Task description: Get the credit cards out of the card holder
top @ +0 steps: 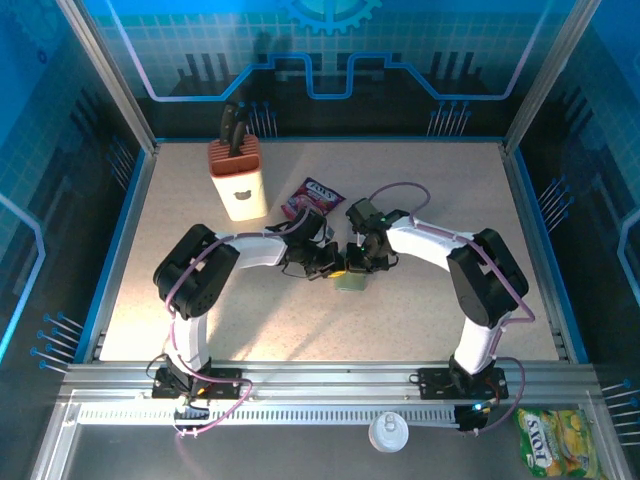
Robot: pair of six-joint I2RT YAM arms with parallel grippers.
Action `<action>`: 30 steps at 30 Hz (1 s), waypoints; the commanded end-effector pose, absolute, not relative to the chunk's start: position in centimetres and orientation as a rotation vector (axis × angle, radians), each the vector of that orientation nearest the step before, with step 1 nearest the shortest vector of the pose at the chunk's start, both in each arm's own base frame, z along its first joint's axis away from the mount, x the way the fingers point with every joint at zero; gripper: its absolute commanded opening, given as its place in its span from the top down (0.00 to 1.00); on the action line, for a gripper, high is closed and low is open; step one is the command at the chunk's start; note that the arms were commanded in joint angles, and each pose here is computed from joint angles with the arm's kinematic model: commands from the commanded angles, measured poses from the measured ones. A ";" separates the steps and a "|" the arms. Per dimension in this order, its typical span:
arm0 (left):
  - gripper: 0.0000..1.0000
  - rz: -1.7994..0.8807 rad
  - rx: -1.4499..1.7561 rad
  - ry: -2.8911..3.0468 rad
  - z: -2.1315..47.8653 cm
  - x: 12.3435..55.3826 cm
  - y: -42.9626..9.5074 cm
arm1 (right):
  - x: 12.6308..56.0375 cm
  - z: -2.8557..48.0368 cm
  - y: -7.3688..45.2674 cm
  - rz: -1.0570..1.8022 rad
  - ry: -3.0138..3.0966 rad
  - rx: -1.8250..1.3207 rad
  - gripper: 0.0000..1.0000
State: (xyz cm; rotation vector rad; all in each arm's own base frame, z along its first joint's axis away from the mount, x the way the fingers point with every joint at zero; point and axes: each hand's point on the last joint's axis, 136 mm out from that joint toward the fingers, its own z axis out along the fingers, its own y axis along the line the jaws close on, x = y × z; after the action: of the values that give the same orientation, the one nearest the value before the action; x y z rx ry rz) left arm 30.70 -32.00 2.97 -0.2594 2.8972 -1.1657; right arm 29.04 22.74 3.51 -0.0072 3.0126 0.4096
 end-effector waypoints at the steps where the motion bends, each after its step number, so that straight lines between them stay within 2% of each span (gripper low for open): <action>1: 0.96 -0.899 -0.323 3.104 -0.9 27.7 -28.9 | 28.1 3.2 21.6 0.411 3.044 0.017 1.00; 9: 0.97 -0.852 -0.361 3.155 -2.5 26.9 -28.3 | 27.9 3.5 19.8 0.426 3.037 0.064 1.00; 21: 0.95 -0.854 -0.355 3.144 -2.2 27.4 -28.4 | 27.3 3.7 16.3 0.328 3.032 0.118 1.00; 27: 0.95 -0.904 -0.337 3.120 -1.4 27.9 -29.1 | 28.2 5.7 20.0 0.583 2.959 0.012 1.00; 30: 0.95 -0.908 -0.331 3.108 -1.1 28.0 -29.2 | 28.3 5.8 21.4 0.567 2.972 -0.056 0.94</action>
State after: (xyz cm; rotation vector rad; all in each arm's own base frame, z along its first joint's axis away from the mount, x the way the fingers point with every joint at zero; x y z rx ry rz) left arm 30.51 -32.02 2.70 -0.2259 2.9399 -1.1263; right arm 27.94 19.14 4.59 0.0481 2.9971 0.4951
